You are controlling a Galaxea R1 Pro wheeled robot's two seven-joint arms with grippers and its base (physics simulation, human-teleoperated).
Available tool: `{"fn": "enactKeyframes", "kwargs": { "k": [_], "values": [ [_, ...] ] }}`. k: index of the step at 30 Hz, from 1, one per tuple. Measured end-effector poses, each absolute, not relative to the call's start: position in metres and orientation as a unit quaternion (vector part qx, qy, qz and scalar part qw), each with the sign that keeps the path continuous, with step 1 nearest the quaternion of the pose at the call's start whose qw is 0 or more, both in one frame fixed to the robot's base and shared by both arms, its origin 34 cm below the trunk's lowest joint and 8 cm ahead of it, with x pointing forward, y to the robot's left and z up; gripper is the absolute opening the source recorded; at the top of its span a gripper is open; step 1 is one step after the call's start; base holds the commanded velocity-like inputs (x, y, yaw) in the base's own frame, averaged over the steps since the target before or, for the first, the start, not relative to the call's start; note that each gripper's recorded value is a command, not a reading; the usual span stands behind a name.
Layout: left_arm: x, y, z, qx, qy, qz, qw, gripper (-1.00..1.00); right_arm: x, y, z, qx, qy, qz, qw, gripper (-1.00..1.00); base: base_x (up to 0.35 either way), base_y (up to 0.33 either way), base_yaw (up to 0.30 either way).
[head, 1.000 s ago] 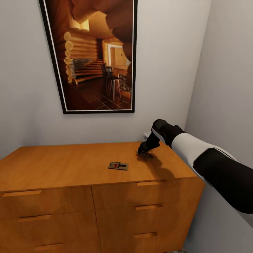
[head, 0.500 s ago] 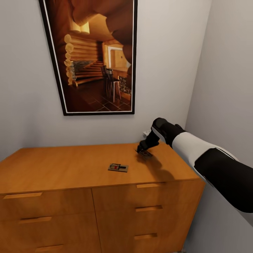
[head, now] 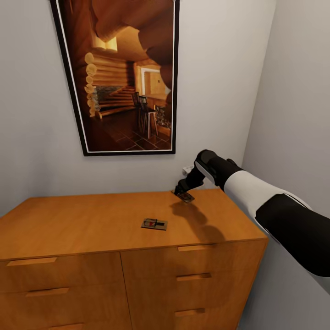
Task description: Take the four mousetraps from the cabinet in the bathroom and place them on the bathroom floor. Make sure all four end up on the same floor surface, and ensure that at least two of them are either under or directly next to the same bathroom sink.
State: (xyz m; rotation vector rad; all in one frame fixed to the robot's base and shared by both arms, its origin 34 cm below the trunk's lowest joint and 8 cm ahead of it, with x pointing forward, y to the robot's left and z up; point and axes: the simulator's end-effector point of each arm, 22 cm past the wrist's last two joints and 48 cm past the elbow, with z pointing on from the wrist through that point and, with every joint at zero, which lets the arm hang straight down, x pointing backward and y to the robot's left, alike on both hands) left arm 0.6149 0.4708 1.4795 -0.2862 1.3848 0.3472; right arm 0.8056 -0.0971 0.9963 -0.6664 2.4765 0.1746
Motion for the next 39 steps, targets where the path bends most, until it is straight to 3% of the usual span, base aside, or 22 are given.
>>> {"fn": "enactKeyframes", "kwargs": {
  "k": [20, 39],
  "values": [
    [0.618, 0.471, 1.515, -0.131, 0.633, 0.159, 0.746, 1.00, 0.808, -0.080, 1.081, -0.287, 0.893, 0.103, 0.332, -1.00, 0.000, 0.000, 0.000],
    [0.620, 0.471, 1.545, -0.131, 0.634, 0.159, 0.745, 1.00, 0.822, -0.097, 1.228, -0.242, 0.840, 0.170, 0.456, -1.00, 0.000, 0.000, 0.000]
  ]
}}
